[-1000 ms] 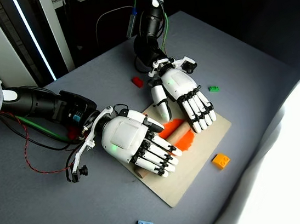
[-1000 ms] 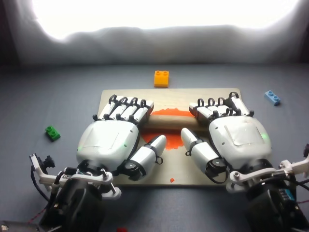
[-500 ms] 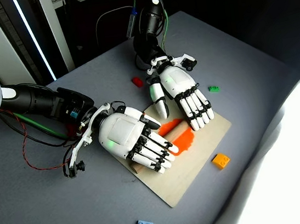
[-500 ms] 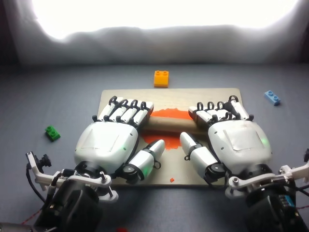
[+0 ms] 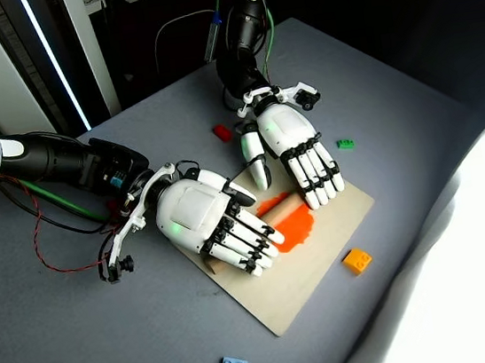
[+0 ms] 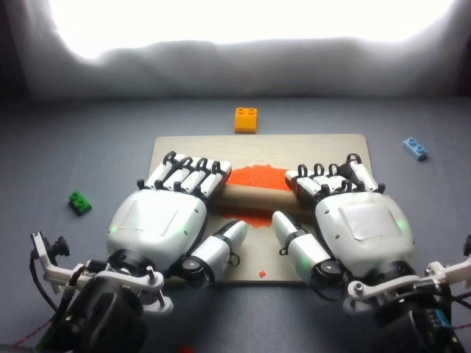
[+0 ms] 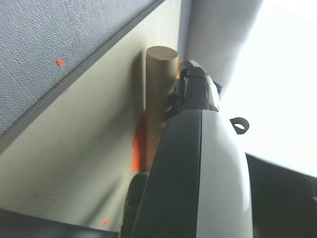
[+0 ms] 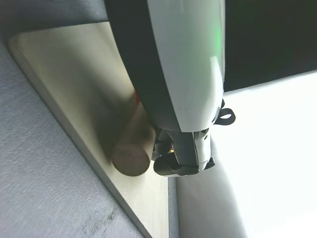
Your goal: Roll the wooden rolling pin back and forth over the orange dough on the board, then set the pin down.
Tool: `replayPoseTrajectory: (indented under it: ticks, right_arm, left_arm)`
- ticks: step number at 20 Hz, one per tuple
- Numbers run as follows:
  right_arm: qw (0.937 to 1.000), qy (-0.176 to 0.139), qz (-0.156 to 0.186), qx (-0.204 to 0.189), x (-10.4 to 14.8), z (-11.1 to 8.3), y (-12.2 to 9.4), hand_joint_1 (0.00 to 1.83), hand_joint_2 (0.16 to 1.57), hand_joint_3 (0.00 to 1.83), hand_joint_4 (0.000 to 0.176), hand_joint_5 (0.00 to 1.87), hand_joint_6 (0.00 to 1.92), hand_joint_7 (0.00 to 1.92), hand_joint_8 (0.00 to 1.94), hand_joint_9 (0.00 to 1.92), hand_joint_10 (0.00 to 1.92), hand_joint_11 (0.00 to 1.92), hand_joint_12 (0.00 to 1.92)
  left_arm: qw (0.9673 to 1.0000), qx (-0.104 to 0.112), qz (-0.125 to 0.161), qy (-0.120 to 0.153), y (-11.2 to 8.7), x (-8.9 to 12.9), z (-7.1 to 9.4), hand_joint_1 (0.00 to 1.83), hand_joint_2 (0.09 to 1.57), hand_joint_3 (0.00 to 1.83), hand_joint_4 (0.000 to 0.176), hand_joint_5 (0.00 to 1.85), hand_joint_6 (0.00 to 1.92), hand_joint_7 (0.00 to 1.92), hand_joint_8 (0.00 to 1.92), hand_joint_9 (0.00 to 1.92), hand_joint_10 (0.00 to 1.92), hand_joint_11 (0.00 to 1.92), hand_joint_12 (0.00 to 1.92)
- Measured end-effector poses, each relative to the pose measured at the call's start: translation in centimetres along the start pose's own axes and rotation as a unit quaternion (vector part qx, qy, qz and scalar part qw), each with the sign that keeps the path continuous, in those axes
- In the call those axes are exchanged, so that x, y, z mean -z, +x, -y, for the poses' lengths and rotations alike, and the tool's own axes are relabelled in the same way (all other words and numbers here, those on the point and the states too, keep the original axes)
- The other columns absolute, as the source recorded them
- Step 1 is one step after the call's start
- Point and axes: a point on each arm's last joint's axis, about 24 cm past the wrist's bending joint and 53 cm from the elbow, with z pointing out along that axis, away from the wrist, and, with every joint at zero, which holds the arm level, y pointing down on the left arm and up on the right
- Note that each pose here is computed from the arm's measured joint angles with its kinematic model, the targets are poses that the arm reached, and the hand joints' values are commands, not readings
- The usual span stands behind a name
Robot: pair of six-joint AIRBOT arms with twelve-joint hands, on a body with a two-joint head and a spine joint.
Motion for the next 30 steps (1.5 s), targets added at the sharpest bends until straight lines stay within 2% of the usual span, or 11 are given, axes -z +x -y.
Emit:
replayPoseTrajectory:
  ticks: [5,9,10,13,16,25,26,30]
  right_arm:
    - [1.0000,0.003,-0.005,0.004,0.6,-0.1,0.4,0.00,1.52,0.00,0.000,0.48,0.00,0.57,0.00,0.53,0.01,0.00,1.03]
    - [1.0000,0.004,-0.005,0.003,0.8,-0.2,0.5,0.00,1.52,0.00,0.000,0.49,0.01,0.57,0.01,0.52,0.00,0.00,1.03]
    - [1.0000,0.005,-0.005,0.004,0.9,-0.2,0.5,0.00,1.52,0.00,0.000,0.48,0.00,0.56,0.00,0.52,0.00,0.00,1.02]
    - [0.9999,0.004,-0.008,0.007,1.2,-0.3,0.7,0.00,1.52,0.00,0.000,0.48,0.00,0.55,0.00,0.51,0.00,0.00,1.00]
    - [0.9999,0.005,-0.008,0.008,1.3,-0.3,0.7,0.00,1.52,0.00,0.000,0.47,0.00,0.54,0.00,0.50,0.00,0.00,1.01]
    - [0.9999,0.004,-0.010,0.010,1.6,-0.3,0.9,0.00,1.53,0.00,0.000,0.51,0.01,0.56,0.00,0.51,0.00,0.00,1.04]
    - [0.9999,0.004,-0.010,0.010,1.7,-0.3,0.9,0.00,1.54,0.00,0.000,0.49,0.00,0.55,0.00,0.51,0.00,0.00,1.10]
    - [0.9999,0.004,-0.009,0.010,1.7,-0.3,0.8,0.00,1.53,0.00,0.000,0.49,0.00,0.54,0.00,0.50,0.00,0.00,1.03]
  left_arm:
    - [1.0000,-0.002,-0.005,0.003,0.0,0.5,0.3,0.00,1.49,0.00,0.000,0.27,0.00,0.29,0.00,0.23,0.00,0.00,0.31]
    - [0.9999,-0.008,-0.011,0.004,0.1,1.0,0.4,0.00,1.49,0.00,0.000,0.25,0.00,0.28,0.00,0.22,0.01,0.00,0.21]
    - [0.9999,-0.010,-0.011,0.004,0.1,1.1,0.4,0.00,1.50,0.00,0.000,0.28,0.01,0.30,0.00,0.24,0.01,0.00,0.28]
    - [0.9998,-0.016,-0.014,0.004,0.3,1.4,0.4,0.00,1.49,0.00,0.000,0.28,0.00,0.29,0.00,0.24,0.00,0.00,0.33]
    - [0.9995,-0.016,-0.026,-0.004,0.9,1.8,0.0,0.00,1.49,0.00,0.000,0.27,0.00,0.30,0.00,0.24,0.01,0.00,0.30]
    - [0.9994,-0.019,-0.028,-0.003,0.9,1.8,0.1,0.00,1.49,0.00,0.000,0.28,0.00,0.28,0.00,0.23,0.00,0.00,0.26]
    - [0.9994,-0.018,-0.028,-0.003,0.9,1.8,0.1,0.00,1.50,0.00,0.000,0.28,0.00,0.30,0.00,0.24,0.01,0.00,0.30]
    - [0.9995,-0.016,-0.028,-0.003,0.9,1.8,0.1,0.00,1.50,0.00,0.000,0.28,0.00,0.30,0.00,0.24,0.00,0.00,0.30]
